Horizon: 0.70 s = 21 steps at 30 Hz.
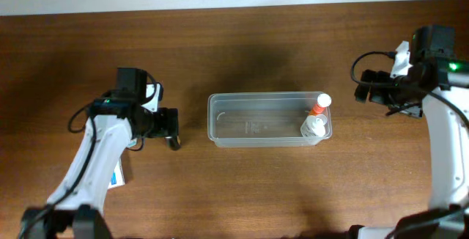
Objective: Pack container
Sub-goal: 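Grasp the small dark white-capped bottle with the left gripper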
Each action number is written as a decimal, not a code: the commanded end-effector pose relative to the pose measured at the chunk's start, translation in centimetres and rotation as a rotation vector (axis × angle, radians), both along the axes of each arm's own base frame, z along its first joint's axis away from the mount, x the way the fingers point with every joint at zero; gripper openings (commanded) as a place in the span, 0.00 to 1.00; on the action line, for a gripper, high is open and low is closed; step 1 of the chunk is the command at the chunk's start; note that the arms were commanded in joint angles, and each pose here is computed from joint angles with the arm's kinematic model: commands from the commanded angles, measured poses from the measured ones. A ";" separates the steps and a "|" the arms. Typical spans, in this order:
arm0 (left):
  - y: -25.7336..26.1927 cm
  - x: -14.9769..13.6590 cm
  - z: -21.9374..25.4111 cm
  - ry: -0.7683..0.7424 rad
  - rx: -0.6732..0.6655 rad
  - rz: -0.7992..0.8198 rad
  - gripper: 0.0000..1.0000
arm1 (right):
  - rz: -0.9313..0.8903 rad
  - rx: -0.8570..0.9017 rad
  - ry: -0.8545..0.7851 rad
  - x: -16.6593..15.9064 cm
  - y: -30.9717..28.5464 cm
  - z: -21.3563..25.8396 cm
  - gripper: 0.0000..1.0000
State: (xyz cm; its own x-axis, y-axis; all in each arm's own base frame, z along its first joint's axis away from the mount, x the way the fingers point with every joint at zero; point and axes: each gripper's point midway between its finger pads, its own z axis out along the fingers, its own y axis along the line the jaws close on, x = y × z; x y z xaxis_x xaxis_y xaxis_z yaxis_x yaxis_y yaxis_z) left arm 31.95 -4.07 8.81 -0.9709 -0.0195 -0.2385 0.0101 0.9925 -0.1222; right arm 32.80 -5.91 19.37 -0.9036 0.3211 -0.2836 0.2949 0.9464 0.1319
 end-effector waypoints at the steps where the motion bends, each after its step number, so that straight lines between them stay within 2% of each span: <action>1: 0.0 0.1 -1.5 0.054 0.003 0.020 0.84 | -0.003 0.023 0.031 0.1 0.1 -1.0 0.97; 3: -0.1 0.0 -2.0 0.072 -0.001 0.022 0.81 | -0.003 0.024 0.034 0.2 0.1 -1.1 0.97; 5: -0.1 0.0 -2.0 0.074 -0.005 0.021 0.72 | -0.003 0.023 0.033 0.2 0.1 -1.1 0.97; 7: -0.1 -0.1 -2.0 0.075 -0.006 0.021 0.54 | -0.003 0.024 0.034 0.2 0.1 -1.1 0.97; 9: -0.3 -0.1 -2.0 0.076 -0.015 0.019 0.41 | -0.003 0.023 0.034 0.2 0.1 -1.1 0.96; 11: -0.7 -0.1 -2.0 0.078 -0.038 0.014 0.33 | -0.003 0.024 0.034 0.2 0.1 -1.1 0.97; 21: -1.9 0.2 -0.5 0.064 -0.070 0.000 0.22 | -0.004 0.023 0.034 0.2 0.1 -1.1 0.97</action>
